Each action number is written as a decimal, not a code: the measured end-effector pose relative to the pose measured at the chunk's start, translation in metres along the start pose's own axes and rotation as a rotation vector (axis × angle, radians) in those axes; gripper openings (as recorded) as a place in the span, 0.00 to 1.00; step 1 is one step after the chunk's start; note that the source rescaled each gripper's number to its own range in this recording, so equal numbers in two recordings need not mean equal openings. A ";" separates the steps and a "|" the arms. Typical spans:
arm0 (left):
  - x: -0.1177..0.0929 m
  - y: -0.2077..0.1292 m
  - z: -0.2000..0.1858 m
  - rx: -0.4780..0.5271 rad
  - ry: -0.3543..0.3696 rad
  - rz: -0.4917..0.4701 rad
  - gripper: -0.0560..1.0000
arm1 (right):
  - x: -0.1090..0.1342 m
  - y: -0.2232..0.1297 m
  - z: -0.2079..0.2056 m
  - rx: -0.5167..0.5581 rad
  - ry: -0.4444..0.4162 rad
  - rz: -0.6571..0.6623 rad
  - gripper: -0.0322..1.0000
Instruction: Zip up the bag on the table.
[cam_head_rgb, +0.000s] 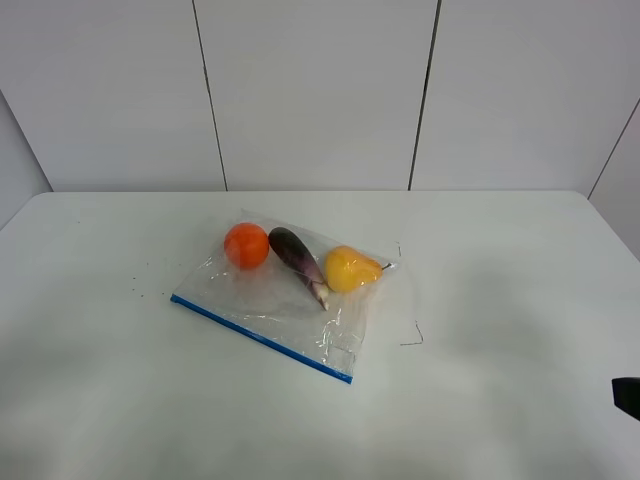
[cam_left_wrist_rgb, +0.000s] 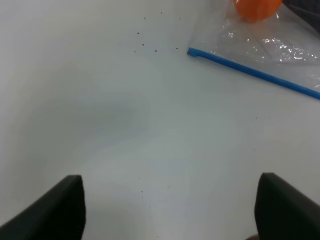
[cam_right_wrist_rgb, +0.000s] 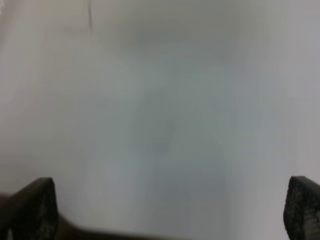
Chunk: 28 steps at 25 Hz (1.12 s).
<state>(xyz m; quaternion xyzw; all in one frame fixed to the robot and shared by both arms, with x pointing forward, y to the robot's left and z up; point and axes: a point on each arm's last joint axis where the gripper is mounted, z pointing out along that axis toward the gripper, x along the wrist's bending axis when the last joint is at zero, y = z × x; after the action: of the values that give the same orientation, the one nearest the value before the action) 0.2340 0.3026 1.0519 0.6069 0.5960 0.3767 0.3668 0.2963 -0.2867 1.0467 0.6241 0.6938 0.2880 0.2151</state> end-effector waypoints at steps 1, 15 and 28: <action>0.000 0.000 0.000 0.000 0.000 0.000 0.91 | 0.001 -0.003 -0.004 -0.033 -0.001 -0.002 1.00; 0.000 0.000 0.000 0.000 0.000 0.000 0.91 | 0.002 -0.012 -0.017 -0.132 -0.003 -0.006 1.00; 0.000 0.000 0.000 0.000 0.000 0.000 0.91 | 0.006 -0.036 -0.045 -0.376 -0.068 0.014 1.00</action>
<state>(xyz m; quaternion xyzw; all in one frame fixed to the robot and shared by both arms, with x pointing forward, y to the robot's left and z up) 0.2340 0.3026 1.0519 0.6069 0.5960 0.3767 0.3668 0.2393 -0.2885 1.0559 0.5869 0.6157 0.3928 0.3494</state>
